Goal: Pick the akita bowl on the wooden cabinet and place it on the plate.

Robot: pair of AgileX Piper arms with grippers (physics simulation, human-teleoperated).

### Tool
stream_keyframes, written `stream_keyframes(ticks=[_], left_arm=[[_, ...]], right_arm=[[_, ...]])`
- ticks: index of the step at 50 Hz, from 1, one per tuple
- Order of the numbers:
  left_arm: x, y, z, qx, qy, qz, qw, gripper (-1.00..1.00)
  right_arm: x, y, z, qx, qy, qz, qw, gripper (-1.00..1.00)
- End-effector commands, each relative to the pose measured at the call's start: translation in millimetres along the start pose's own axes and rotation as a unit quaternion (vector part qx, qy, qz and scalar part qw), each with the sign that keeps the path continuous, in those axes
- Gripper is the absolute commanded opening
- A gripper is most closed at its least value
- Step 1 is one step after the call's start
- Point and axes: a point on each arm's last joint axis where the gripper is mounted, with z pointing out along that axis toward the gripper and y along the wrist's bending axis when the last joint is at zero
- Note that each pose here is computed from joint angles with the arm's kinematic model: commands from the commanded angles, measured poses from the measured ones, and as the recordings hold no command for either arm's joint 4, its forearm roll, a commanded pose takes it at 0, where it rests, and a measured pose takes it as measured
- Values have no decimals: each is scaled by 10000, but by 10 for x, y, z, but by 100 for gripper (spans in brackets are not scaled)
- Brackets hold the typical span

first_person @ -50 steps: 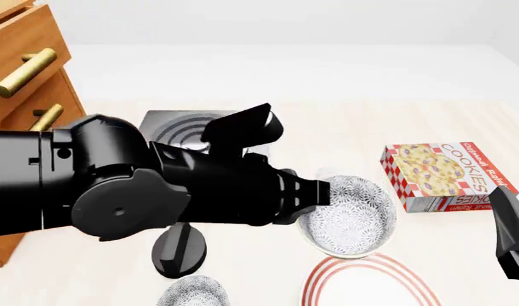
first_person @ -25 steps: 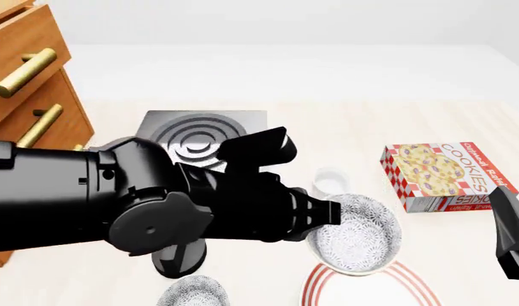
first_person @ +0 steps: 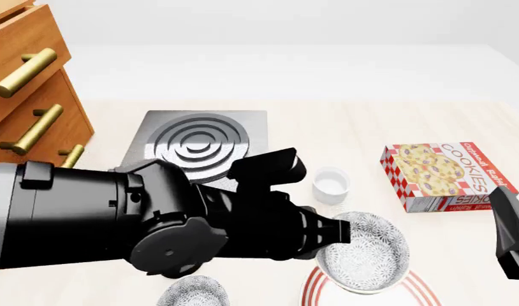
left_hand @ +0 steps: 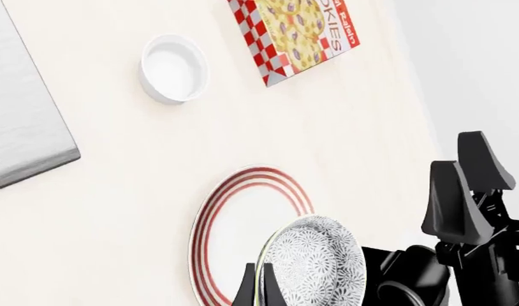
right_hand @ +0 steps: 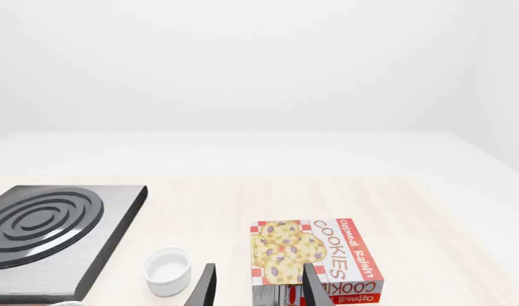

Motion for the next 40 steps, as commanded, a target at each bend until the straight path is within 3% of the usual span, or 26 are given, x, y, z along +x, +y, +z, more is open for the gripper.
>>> stream_keyframes(ticks=[1, 40], left_arm=[[-4, 11, 74, 14, -16, -113, 9999, -100], [44, 59, 321, -44, 39, -163, 9998, -100]], right_arm=[[0, 0, 0, 1, -1, -1, 10000, 100], [0, 0, 0, 1, 0, 0, 10000, 100]])
